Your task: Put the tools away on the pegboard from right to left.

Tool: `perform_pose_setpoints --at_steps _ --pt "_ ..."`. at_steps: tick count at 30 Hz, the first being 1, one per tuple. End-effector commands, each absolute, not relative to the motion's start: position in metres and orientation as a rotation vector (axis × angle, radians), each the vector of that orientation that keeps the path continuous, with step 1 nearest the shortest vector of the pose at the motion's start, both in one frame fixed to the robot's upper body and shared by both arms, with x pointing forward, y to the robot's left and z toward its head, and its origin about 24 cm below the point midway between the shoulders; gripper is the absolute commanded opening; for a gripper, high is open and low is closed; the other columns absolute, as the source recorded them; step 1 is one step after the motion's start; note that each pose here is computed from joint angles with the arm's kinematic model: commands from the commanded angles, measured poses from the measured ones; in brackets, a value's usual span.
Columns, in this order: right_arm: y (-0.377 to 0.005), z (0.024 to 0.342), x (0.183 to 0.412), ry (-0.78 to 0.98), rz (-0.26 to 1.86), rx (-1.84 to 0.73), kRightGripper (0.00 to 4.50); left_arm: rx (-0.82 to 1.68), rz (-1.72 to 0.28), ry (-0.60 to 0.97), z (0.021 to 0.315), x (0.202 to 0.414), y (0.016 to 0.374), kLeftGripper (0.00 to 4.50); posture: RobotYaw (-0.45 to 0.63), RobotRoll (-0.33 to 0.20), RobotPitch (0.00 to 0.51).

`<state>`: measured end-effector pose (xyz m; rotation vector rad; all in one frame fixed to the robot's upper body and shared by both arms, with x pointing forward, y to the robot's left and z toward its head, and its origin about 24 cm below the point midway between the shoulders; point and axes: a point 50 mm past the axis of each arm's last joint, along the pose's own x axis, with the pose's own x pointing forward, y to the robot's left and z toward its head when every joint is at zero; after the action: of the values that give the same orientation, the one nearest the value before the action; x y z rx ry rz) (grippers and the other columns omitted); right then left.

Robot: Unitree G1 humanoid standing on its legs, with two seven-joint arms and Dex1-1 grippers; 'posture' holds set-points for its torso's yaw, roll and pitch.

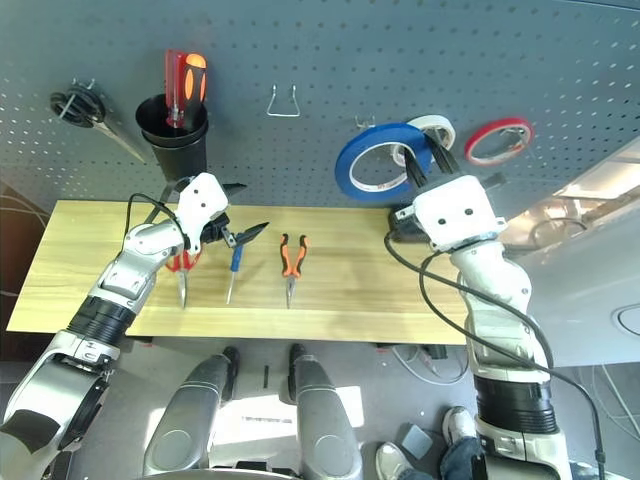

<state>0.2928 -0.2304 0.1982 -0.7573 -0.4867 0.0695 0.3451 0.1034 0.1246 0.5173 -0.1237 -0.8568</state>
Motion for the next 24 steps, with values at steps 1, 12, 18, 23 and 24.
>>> perform_pose_setpoints --at_steps 1,12,18,23,24 --pt "-0.23 0.186 0.309 -0.426 0.041 -0.737 0.7 0.524 -0.878 -0.102 0.117 0.341 0.101 4.5 0.02 0.0 0.309" --pt "-0.233 0.159 0.309 -0.287 0.054 -0.587 2.99 0.558 -1.101 -0.128 0.114 0.315 0.093 4.5 0.06 0.0 0.307" --pt "-0.226 0.131 0.281 -0.107 0.176 -0.487 4.46 0.601 -1.166 -0.122 0.115 0.31 0.092 4.5 0.06 0.0 0.318" --pt "-0.195 0.079 0.273 0.389 0.241 -0.027 4.46 0.654 -1.193 -0.068 0.109 0.313 0.098 4.5 0.05 0.0 0.323" --pt "-0.186 0.075 0.276 0.461 0.229 0.056 4.46 0.656 -1.201 -0.054 0.108 0.314 0.099 4.5 0.05 0.0 0.324"
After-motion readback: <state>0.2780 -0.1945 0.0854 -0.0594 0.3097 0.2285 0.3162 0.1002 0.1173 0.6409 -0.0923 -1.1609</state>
